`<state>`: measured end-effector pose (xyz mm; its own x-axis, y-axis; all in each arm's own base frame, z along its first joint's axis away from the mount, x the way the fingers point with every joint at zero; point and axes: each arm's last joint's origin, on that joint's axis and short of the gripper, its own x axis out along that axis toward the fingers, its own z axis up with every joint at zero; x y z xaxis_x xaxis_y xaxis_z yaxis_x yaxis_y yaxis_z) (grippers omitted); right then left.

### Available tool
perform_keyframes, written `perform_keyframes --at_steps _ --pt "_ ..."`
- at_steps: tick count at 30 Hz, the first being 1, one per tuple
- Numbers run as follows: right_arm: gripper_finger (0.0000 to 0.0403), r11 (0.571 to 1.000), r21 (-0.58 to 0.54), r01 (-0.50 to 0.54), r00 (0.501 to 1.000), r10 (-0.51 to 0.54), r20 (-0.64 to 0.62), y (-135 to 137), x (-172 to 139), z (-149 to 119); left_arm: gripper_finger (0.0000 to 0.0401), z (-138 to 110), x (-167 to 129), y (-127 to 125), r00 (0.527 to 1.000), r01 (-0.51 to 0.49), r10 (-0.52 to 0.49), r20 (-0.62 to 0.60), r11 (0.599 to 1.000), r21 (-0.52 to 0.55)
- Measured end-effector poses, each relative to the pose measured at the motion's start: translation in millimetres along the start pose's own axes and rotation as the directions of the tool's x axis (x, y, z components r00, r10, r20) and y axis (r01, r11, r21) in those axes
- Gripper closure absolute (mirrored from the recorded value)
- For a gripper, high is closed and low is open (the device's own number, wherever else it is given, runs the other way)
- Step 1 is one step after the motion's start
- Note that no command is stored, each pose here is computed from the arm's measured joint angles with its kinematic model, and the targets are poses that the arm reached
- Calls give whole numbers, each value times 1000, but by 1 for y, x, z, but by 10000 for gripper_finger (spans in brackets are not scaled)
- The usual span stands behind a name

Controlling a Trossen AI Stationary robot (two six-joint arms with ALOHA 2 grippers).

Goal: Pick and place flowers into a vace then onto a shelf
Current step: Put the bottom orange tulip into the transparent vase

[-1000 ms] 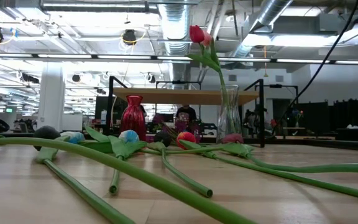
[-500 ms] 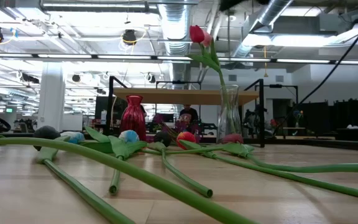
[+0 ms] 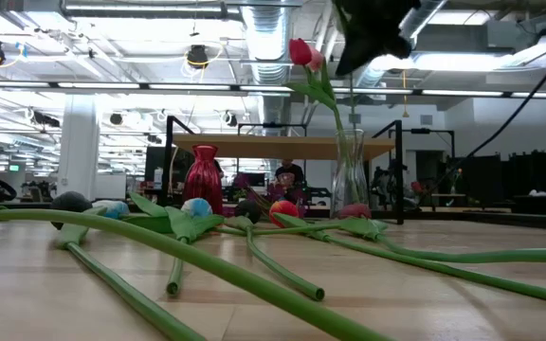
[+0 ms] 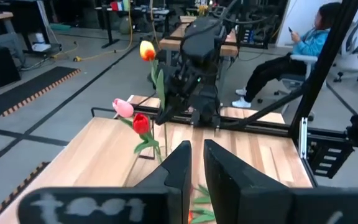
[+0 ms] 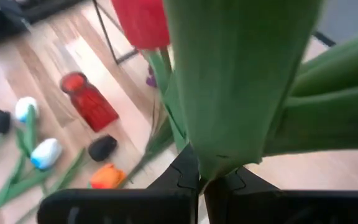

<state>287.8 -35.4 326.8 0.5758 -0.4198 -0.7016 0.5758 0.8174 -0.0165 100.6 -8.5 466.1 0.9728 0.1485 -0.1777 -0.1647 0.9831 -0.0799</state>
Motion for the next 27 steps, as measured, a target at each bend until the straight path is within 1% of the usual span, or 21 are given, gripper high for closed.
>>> perform_keyframes --at_steps 6,9,11,14,20,24,27 --pt "403 1000 11 -24 1000 24 -5 -4 18 -9 369 -7 5 -1 1000 0 0 -19 1000 1" --pt "399 1000 12 -26 1000 26 -6 -5 18 -11 369 -8 8 -2 1000 2 -2 -11 1000 -2" --pt "389 999 12 -51 999 52 -14 -4 18 -11 369 -9 8 -2 1000 2 -2 -12 1000 -1" --pt "362 997 10 -80 996 81 -33 -3 18 -12 369 -8 8 -2 1000 4 -4 -11 1000 -2" --pt "286 991 2 -137 985 136 -108 -3 17 -17 369 -9 8 -3 999 31 -32 -15 999 -10" --pt "242 980 4 -200 963 198 -182 -2 17 -22 369 -9 8 -3 999 36 -37 -16 999 -19" --pt "220 969 13 -248 944 245 -221 -2 16 -25 370 -9 8 -3 999 37 -37 -17 999 -23"
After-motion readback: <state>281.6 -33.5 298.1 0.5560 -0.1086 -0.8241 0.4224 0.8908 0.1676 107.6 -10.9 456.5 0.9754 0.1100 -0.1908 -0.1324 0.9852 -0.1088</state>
